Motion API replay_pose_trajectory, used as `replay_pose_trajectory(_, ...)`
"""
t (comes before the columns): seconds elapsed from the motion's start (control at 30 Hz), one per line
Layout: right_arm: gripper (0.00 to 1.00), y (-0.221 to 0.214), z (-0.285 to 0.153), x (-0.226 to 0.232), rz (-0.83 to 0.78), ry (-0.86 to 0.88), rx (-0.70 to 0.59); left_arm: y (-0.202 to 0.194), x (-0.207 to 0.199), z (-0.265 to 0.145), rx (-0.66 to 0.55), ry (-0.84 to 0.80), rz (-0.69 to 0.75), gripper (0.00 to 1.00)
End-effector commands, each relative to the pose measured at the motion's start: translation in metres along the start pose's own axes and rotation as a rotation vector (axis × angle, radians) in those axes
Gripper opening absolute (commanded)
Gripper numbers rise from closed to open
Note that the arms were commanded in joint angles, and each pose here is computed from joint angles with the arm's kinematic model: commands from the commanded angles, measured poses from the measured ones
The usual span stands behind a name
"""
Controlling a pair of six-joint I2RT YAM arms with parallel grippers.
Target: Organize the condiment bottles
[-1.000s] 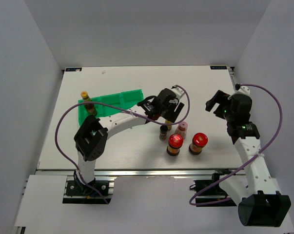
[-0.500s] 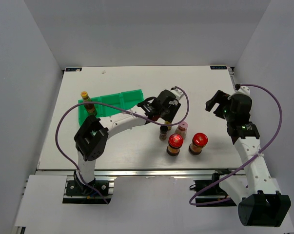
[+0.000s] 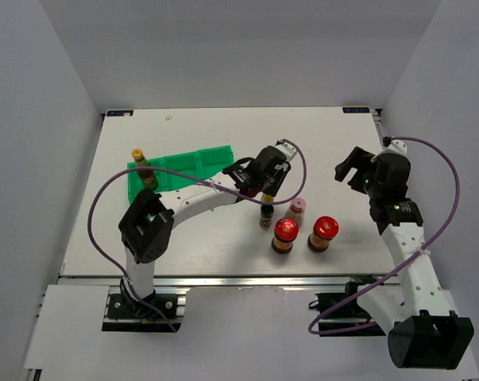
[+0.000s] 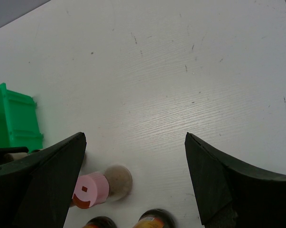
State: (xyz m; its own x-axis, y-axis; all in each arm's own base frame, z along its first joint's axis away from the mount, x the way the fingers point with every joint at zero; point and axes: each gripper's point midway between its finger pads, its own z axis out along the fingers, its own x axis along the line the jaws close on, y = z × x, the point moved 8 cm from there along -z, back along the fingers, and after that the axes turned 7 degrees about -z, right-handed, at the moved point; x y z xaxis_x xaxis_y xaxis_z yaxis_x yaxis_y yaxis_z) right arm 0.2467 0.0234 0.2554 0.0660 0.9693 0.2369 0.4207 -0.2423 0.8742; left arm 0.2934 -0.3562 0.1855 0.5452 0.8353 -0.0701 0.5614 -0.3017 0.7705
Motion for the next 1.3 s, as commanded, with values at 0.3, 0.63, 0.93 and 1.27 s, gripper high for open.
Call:
replay_pose_trajectory(0.3,0.89,0.004,0.003,-0.001,-0.014,0.009,-0.038,0.092,0.065,-0.159,-0.508,0.352,-0.201,0.19)
replay_pose_trajectory(0.63,0.89,0.003,0.007,0.000,-0.016,0.018,-0.030,0.048,0.168,-0.232,-0.549,0.690,-0.558,0.19)
replay_pose_trajectory(0.93,0.89,0.000,0.014,0.001,-0.015,0.033,-0.001,-0.008,0.192,-0.239,-0.503,0.834,-0.684,0.19)
replay_pose_trajectory(1.27,0.89,0.000,0.014,0.000,-0.018,0.026,0.002,-0.031,0.236,-0.222,-0.436,0.961,-0.767,0.19)
